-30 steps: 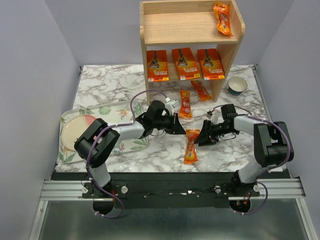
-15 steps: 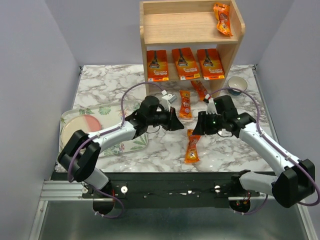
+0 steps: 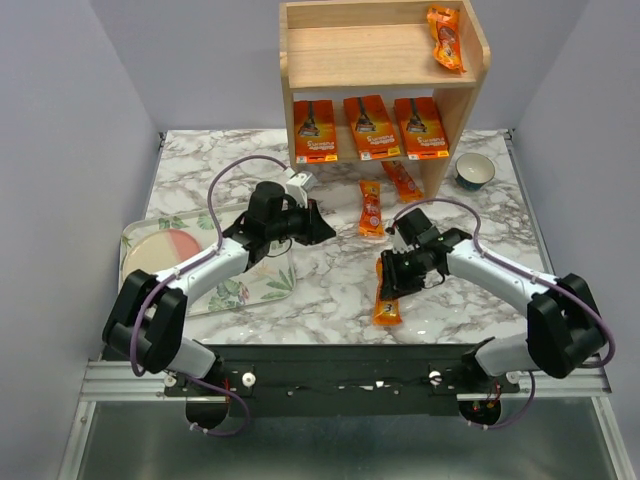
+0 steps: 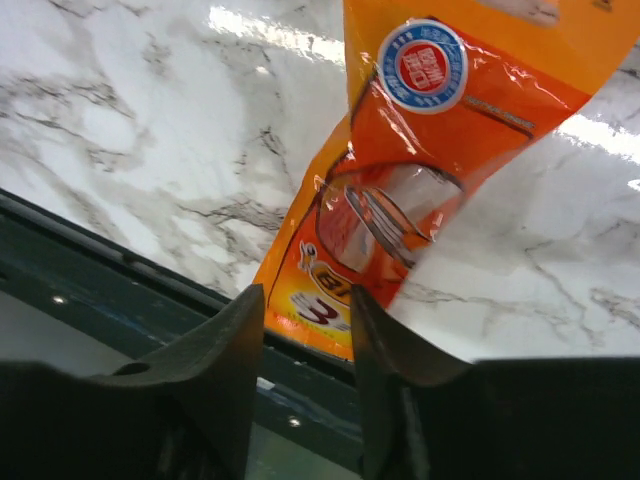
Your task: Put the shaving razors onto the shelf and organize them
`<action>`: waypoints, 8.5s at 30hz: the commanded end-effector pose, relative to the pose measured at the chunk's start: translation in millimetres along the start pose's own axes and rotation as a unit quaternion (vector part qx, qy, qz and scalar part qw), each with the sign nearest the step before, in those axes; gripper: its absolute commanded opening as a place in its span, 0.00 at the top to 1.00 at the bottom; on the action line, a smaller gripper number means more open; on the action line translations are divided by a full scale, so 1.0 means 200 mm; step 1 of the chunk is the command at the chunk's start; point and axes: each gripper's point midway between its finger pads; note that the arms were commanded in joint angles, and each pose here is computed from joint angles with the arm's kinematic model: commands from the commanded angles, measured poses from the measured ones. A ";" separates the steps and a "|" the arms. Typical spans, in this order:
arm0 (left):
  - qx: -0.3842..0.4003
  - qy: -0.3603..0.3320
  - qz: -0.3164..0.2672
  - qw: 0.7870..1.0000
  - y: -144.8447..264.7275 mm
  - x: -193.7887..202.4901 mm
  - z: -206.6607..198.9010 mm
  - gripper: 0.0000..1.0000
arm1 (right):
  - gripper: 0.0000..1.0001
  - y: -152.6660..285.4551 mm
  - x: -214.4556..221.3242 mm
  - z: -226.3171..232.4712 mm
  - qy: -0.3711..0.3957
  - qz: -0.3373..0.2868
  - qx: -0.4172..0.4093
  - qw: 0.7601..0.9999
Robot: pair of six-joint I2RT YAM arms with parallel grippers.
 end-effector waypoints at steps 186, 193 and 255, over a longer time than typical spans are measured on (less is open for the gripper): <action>-0.117 0.026 -0.145 0.982 0.45 -0.31 0.33 0.25 | 0.16 0.17 -0.81 -0.05 -0.011 -0.171 0.084 0.982; -0.130 0.044 -0.165 0.977 0.54 -0.33 0.39 0.26 | 0.18 -0.05 -0.77 -0.15 -0.087 -0.125 0.140 0.978; -0.051 0.225 -0.089 0.969 -0.04 -0.08 0.16 0.27 | 0.43 0.15 -0.66 0.00 -0.003 -0.178 0.083 0.980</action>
Point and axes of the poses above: each gripper's point midway between its finger pads, its own y axis back along the fingers, its own z axis along the line the jaws close on, x = y × z, and after that the axes turned 11 degrees about y, right-handed
